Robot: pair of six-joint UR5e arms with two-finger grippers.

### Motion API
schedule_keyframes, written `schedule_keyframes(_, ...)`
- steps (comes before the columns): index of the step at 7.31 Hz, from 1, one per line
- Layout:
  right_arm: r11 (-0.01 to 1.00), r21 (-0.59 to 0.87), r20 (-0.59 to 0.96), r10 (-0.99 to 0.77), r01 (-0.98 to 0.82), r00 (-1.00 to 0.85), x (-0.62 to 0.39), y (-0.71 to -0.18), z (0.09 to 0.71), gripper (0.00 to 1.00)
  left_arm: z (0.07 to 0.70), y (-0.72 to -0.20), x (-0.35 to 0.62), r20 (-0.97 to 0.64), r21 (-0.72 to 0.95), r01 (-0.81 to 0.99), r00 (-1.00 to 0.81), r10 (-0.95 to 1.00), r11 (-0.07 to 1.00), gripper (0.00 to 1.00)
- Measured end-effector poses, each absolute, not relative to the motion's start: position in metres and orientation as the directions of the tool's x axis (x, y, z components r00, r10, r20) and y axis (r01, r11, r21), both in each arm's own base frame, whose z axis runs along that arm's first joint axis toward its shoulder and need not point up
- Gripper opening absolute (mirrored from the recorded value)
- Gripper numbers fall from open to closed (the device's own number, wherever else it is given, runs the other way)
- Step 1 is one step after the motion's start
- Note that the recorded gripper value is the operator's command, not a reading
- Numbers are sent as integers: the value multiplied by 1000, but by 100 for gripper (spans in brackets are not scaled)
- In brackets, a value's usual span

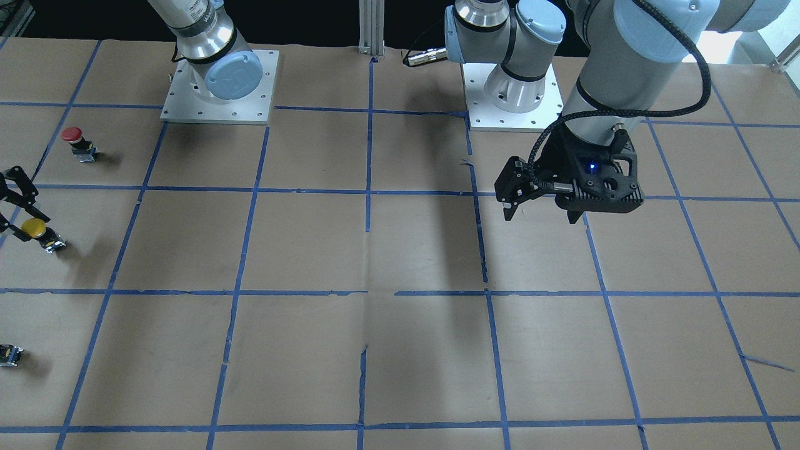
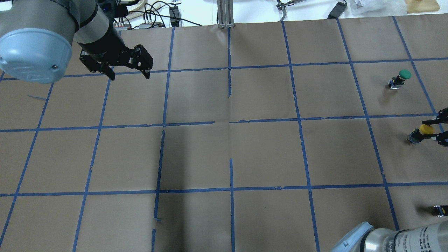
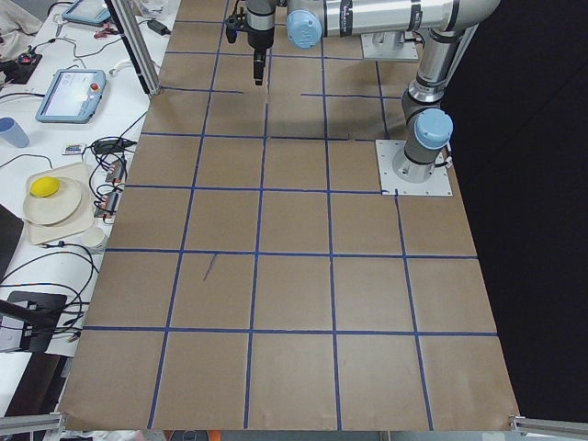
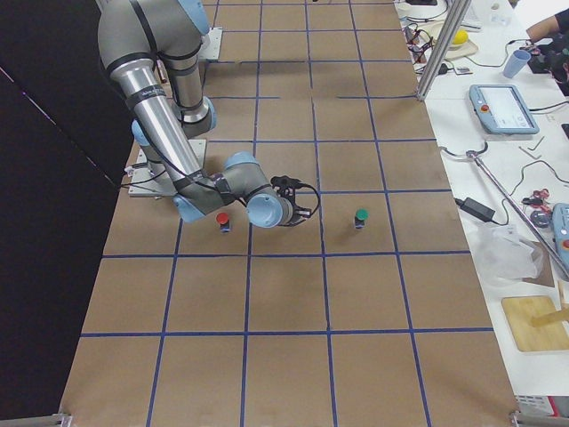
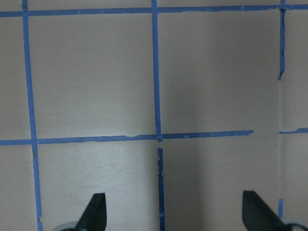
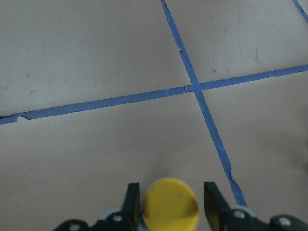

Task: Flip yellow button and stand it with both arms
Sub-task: 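Lower the yellow button upright onto the table with the right gripper, then open the right gripper and lift it off the standing yellow button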

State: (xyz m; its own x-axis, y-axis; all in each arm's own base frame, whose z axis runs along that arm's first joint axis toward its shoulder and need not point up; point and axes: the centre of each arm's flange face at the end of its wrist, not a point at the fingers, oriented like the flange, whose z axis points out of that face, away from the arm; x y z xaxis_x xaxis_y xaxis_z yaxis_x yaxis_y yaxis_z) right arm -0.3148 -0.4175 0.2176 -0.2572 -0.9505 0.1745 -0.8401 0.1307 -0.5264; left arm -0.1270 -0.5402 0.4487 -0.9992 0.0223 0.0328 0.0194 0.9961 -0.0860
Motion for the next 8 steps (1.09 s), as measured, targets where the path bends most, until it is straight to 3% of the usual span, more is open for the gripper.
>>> schedule_keyframes(3, 190, -528, 141, -942, -828, -306, -315, -418, 222, 99, 449, -541, -126, 31, -87, 23, -999, 26, 996, 100)
schedule_keyframes(5, 387, -513, 49, -878, -766, -476, -309, -419, 246, 99, 449, -541, -126, 30, -88, 26, -999, 29, 996, 100)
schedule_keyframes(8, 673, -376, -14, -691, -637, -722, -255, -423, 332, 100, 451, -540, -125, 25, -92, 37, -999, 40, 995, 100)
